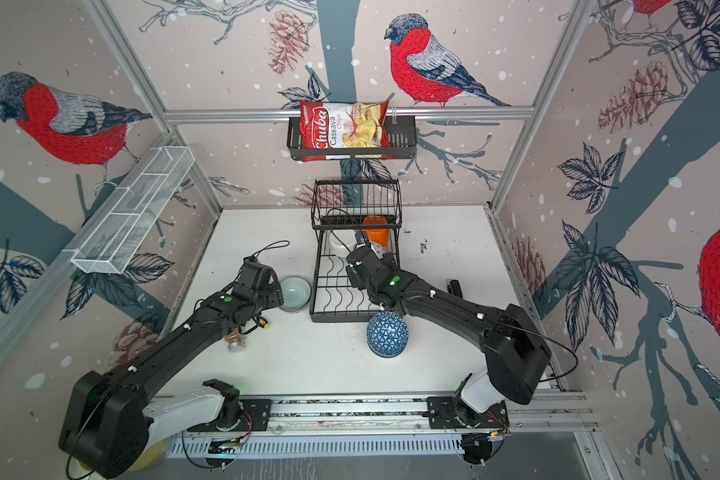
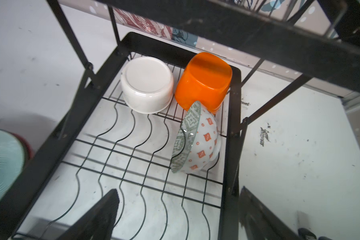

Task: Load the bowls into the dish rack
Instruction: 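Pull the right gripper back while the left grasps the teal bowl's rim, then lift the teal striped bowl off the orange bowl with the left gripper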

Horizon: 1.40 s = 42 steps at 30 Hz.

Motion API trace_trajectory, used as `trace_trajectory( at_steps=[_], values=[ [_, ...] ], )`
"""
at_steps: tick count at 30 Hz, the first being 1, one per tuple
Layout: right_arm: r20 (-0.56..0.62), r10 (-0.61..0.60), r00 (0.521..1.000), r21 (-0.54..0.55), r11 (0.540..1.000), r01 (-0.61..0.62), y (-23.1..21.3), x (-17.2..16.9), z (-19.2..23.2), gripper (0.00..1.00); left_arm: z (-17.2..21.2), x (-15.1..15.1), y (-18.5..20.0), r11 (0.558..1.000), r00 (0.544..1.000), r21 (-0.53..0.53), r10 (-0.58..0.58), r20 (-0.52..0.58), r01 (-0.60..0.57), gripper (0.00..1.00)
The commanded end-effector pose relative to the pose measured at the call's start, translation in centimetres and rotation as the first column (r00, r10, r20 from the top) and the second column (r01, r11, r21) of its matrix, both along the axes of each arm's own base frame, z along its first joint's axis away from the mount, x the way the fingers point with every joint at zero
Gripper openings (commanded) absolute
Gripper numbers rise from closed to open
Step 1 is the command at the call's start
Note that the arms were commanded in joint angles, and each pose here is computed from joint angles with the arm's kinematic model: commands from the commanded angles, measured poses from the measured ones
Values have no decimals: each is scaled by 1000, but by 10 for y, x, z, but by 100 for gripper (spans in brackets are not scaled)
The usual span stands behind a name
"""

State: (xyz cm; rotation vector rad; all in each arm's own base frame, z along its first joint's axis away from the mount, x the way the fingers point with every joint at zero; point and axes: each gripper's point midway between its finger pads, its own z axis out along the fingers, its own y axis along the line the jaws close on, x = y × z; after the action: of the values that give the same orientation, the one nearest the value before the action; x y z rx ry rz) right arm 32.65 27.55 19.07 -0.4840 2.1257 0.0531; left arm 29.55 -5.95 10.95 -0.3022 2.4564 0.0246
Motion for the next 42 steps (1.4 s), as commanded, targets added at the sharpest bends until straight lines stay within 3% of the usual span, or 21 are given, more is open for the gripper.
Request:
trace_trajectory(
  at_steps=[1, 9, 22, 34, 42],
  values=[
    [4, 74, 997, 94, 993, -74, 13, -9, 14, 90, -2, 0, 4, 999, 999, 19, 26, -21, -26, 70],
    [3, 132, 991, 154, 979, -131, 17, -21, 22, 90, -13, 6, 0, 1000, 998, 30, 9, -57, -7, 52],
    [-31, 135, 990, 140, 982, -130, 20, -21, 6, 90, -36, 12, -8, 999, 989, 36, -2, -147, 8, 18],
    [-44, 138, 989, 134, 982, -131, 23, -19, -1, 90, -30, 14, -10, 1000, 992, 18, -12, -123, 14, 0],
    [-52, 139, 989, 132, 982, -131, 24, -19, -3, 89, -21, 14, -11, 1000, 995, 6, -18, -97, 19, 0]
  ],
)
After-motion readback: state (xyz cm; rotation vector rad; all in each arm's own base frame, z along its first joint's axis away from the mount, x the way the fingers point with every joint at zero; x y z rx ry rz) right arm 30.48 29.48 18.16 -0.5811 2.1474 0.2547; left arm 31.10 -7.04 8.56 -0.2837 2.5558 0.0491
